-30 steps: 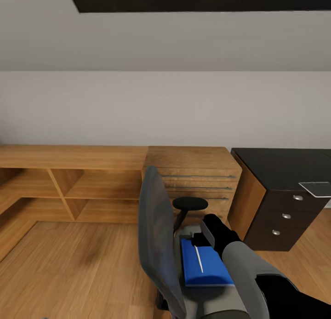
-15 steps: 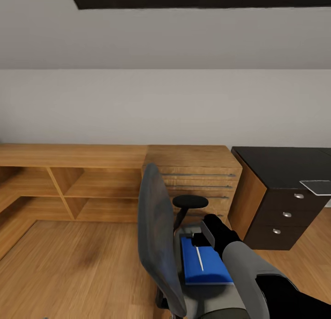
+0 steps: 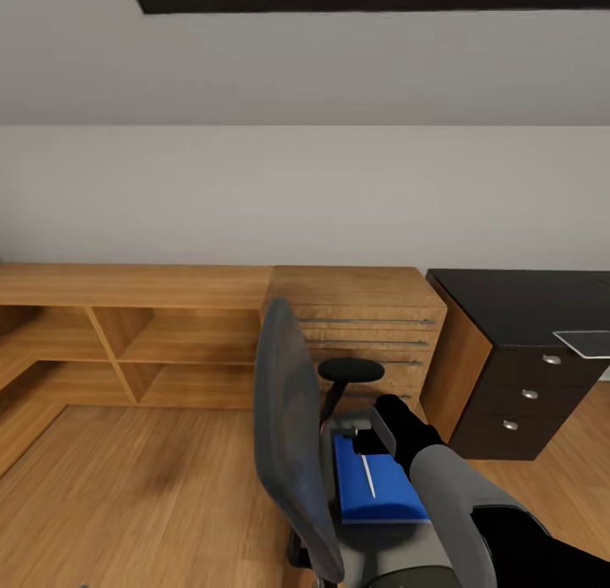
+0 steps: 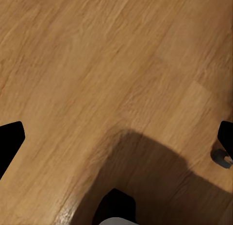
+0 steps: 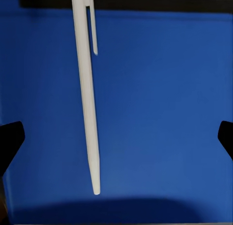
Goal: In the bedroom, organize the workspace by keeping the computer under the desk, ensuring the monitor is on the desk, placing the keyboard on the desk next to the monitor, placing the mouse on the desk next to the keyboard, moving the folder from the swivel chair onto the desk next to the mouse, stacking the notebook on top of the folder with the pen on top of the notebook, and positioning the swivel chair next to the desk.
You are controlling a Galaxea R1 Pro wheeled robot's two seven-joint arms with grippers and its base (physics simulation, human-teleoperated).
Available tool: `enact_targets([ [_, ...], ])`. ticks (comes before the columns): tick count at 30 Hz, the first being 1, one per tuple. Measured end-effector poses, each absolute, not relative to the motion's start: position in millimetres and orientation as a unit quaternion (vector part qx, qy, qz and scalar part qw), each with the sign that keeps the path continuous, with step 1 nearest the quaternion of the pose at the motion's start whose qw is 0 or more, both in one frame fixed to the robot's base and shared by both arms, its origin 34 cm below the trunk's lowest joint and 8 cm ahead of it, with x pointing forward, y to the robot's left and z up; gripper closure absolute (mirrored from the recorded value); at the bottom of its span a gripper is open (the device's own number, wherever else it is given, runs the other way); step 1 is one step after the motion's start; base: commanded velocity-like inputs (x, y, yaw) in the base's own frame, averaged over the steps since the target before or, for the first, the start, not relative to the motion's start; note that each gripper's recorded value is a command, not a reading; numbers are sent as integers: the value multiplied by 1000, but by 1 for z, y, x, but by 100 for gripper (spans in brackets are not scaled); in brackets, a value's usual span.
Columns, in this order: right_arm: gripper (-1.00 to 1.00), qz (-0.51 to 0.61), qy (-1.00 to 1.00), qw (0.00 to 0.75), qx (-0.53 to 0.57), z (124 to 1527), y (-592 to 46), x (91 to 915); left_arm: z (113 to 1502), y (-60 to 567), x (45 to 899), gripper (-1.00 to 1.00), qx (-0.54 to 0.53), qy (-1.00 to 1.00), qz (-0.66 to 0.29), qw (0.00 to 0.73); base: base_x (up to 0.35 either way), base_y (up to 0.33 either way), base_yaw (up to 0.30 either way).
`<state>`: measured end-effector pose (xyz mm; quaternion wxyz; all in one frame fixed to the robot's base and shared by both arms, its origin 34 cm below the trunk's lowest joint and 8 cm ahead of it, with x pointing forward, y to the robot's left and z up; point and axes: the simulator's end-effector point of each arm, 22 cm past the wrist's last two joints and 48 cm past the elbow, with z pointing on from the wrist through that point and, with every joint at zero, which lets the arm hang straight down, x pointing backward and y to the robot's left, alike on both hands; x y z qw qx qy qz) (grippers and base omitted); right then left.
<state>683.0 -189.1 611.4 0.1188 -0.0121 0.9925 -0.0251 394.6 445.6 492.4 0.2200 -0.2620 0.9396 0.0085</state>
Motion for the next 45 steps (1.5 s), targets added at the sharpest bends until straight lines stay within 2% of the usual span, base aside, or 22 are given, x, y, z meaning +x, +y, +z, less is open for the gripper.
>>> enact_targets([
  [45, -100, -26, 993, 118, -13, 589, -189, 680, 470, 448, 392, -100, -260, 940, 11, 220, 0, 0, 0],
])
